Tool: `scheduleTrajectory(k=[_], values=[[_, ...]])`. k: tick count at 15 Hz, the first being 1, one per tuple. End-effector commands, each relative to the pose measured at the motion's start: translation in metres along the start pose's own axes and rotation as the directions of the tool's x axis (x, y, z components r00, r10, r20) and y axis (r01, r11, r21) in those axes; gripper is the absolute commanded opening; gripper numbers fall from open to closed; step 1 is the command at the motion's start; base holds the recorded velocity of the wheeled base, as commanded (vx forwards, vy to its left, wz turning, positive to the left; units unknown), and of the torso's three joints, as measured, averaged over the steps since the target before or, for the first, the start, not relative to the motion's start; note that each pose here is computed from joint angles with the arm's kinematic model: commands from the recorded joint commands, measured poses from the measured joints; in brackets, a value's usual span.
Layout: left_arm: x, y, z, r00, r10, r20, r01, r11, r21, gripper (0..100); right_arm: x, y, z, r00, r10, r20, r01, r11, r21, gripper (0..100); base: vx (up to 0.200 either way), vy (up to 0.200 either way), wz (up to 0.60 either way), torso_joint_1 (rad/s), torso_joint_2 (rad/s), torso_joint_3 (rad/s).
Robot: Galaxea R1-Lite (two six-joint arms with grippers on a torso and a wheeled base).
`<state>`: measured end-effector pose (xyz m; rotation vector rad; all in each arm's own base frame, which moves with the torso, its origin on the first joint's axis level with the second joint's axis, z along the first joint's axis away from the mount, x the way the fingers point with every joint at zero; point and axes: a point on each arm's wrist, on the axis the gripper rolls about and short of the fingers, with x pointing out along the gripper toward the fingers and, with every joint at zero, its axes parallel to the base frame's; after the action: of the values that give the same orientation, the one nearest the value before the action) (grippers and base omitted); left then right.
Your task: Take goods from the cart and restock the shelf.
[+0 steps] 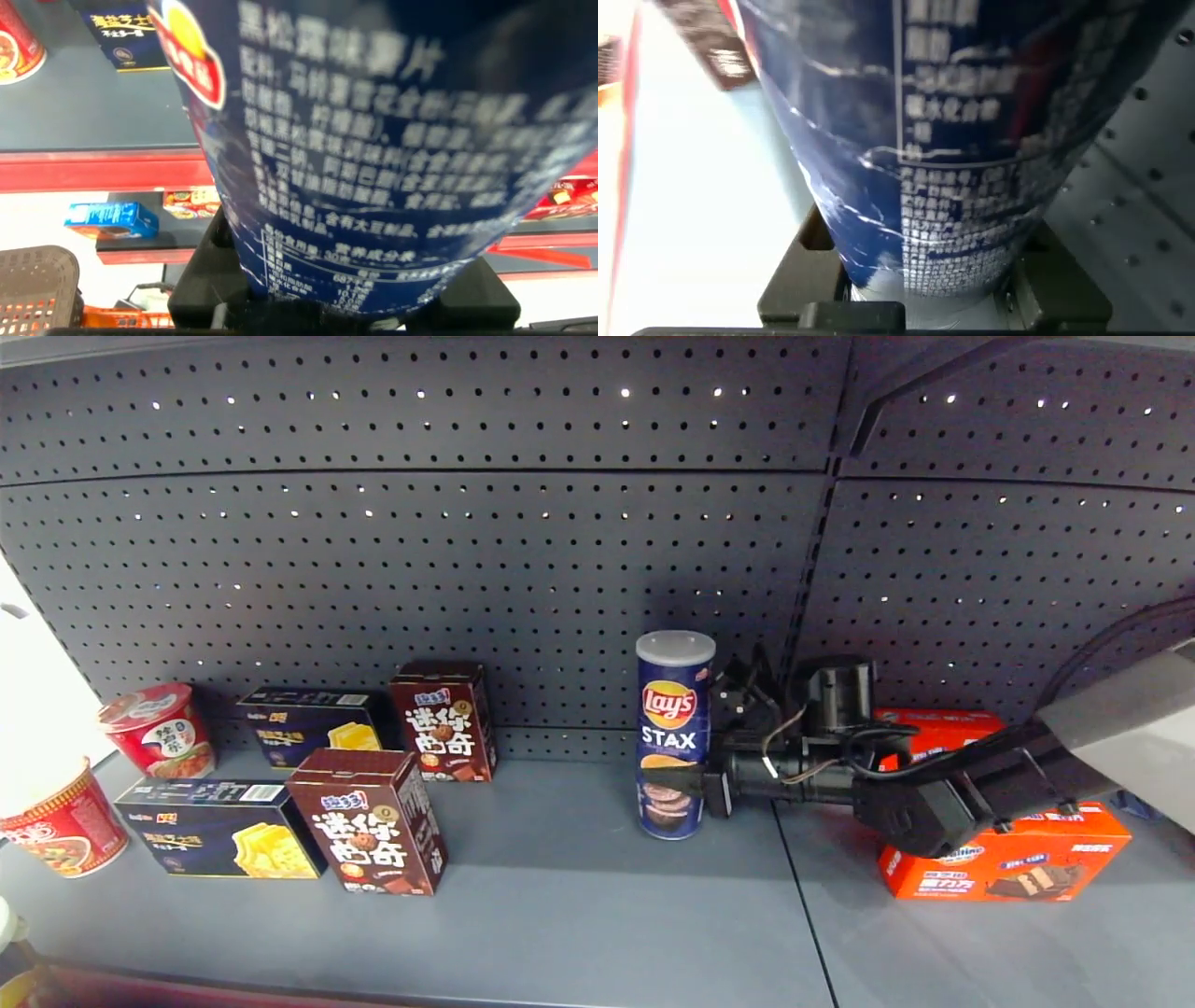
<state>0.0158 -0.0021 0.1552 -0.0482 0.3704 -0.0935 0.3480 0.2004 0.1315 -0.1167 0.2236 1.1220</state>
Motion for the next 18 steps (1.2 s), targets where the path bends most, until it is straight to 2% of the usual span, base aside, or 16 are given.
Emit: scheduleTrajectory(k=[1, 4, 8, 9, 13, 18], values=[[-0.002, 0.0, -0.001, 1.0, -0.001, 0.011, 0.001, 1.0, 0.001, 0, -0.025, 0.026, 0.021, 0.999, 0.016, 0.032, -0.015, 1.0, -0.024, 0, 0.0, 0.0, 0.0, 0.0, 0.0, 0.0], [-0.002, 0.0, 0.001, 1.0, -0.012, 0.021, 0.012, 1.0, 0.003, 0, -0.069, 0.055, 0.035, 0.998, -0.024, 0.06, 0.027, 0.999, -0.042, 0, 0.0, 0.0, 0.0, 0.0, 0.0, 0.0], [-0.003, 0.0, 0.001, 1.0, -0.007, 0.026, 0.007, 1.0, 0.0, 0, -0.099, 0.081, 0.026, 0.997, -0.036, 0.072, 0.04, 0.998, -0.048, 0, 0.0, 0.0, 0.0, 0.0, 0.0, 0.0], [-0.004, 0.0, 0.003, 0.999, -0.005, 0.035, 0.007, 0.999, -0.032, 0, -0.107, 0.088, 0.019, 0.996, -0.033, 0.081, 0.035, 0.999, -0.033, 0, 0.0, 0.0, 0.0, 0.0, 0.0, 0.0], [-0.007, -0.001, 0.008, 0.998, -0.005, 0.058, 0.007, 0.999, -0.038, 0, -0.118, 0.099, -0.006, 0.991, -0.036, 0.13, 0.042, 0.998, -0.045, 0, 0.0, 0.0, 0.0, 0.0, 0.0, 0.0], [-0.008, -0.001, 0.013, 0.998, -0.005, 0.069, 0.008, 0.999, -0.038, 0, -0.12, 0.102, -0.02, 0.992, -0.025, 0.123, 0.028, 0.999, -0.025, 0, 0.0, 0.0, 0.0, 0.0, 0.0, 0.0]])
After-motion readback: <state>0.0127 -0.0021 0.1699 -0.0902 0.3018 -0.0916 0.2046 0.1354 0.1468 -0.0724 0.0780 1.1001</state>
